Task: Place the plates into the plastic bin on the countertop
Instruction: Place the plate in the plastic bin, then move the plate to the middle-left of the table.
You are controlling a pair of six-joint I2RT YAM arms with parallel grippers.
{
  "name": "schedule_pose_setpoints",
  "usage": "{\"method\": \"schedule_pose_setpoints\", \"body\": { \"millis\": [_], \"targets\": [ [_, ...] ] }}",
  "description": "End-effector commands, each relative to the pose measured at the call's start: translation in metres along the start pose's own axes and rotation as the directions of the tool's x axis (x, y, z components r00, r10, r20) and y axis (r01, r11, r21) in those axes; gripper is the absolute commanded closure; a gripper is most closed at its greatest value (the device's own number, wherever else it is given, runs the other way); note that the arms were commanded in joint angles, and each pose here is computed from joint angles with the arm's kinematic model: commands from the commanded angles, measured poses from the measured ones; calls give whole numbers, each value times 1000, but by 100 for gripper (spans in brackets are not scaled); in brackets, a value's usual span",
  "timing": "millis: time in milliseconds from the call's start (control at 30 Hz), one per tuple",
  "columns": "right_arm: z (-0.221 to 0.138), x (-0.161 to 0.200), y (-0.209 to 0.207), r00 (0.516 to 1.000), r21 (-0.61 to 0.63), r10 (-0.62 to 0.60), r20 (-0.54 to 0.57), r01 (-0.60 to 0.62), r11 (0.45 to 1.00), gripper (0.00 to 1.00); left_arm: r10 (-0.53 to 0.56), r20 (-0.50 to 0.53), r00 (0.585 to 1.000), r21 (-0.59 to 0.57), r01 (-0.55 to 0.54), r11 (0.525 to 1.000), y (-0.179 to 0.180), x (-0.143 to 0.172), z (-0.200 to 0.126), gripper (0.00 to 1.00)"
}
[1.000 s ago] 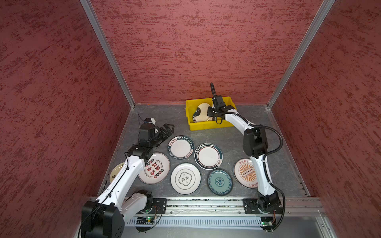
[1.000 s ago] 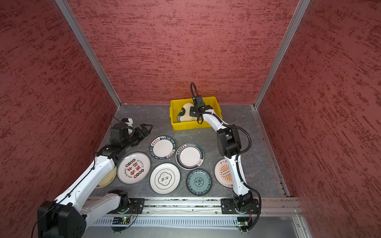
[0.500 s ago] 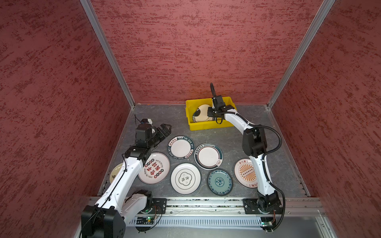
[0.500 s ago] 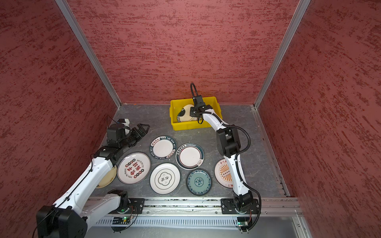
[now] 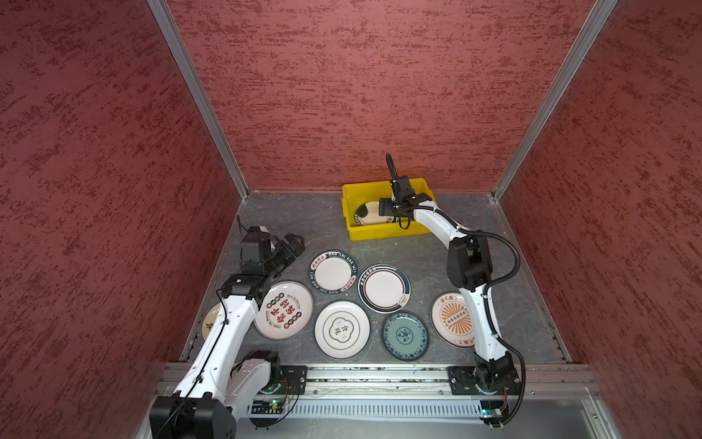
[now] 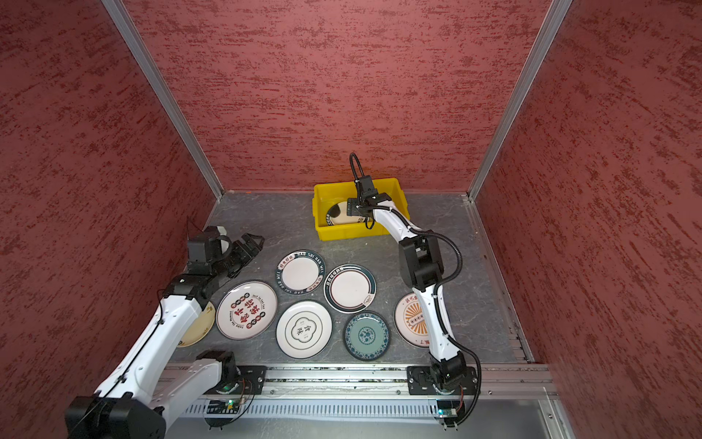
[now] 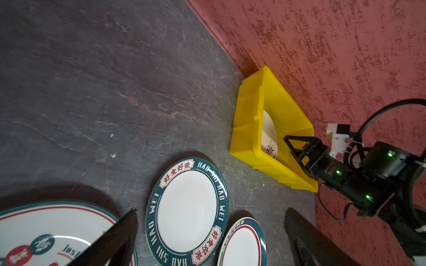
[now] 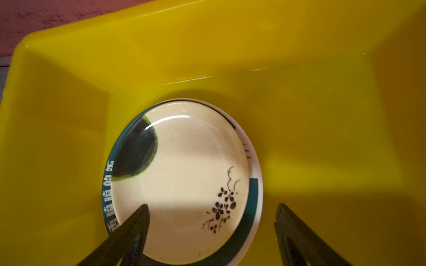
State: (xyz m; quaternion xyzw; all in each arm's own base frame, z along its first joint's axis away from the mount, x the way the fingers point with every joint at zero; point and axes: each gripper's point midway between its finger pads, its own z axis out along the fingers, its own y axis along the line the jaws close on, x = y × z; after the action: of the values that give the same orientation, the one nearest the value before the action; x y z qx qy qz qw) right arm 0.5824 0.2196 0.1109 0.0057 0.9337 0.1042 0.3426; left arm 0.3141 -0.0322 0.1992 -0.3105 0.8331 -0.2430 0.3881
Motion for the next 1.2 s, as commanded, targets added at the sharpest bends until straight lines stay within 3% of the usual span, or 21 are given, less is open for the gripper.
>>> {"method": "schedule_pose_setpoints", "body": {
  "millis": [0, 200, 400, 667, 933, 1167],
  "targets": [
    [-55, -37, 6, 991, -36, 8, 132, -3, 999, 10, -44, 17, 999, -179, 46, 983, 41, 3, -10, 1],
    [-126, -41, 25, 968, -214, 71, 242, -18, 977, 7, -169, 47, 984, -362, 175, 916, 106, 9, -23, 1],
    [-182, -23, 33, 955, -346, 117, 273, -16, 938, 6, -291, 178, 940, -483, 341, 806, 162, 8, -50, 1],
    [-201, 26, 35, 983, -409, 52, 176, 25, 912, 5, -366, 278, 888, -566, 459, 685, 214, 22, -66, 1],
    [-218, 34, 38, 981, -451, 55, 188, 36, 892, 4, -425, 361, 830, -645, 551, 529, 245, 36, -76, 1],
    [-221, 34, 37, 981, -443, 40, 190, 49, 895, 4, -450, 330, 830, -652, 545, 527, 261, 49, -58, 1]
  ]
}}
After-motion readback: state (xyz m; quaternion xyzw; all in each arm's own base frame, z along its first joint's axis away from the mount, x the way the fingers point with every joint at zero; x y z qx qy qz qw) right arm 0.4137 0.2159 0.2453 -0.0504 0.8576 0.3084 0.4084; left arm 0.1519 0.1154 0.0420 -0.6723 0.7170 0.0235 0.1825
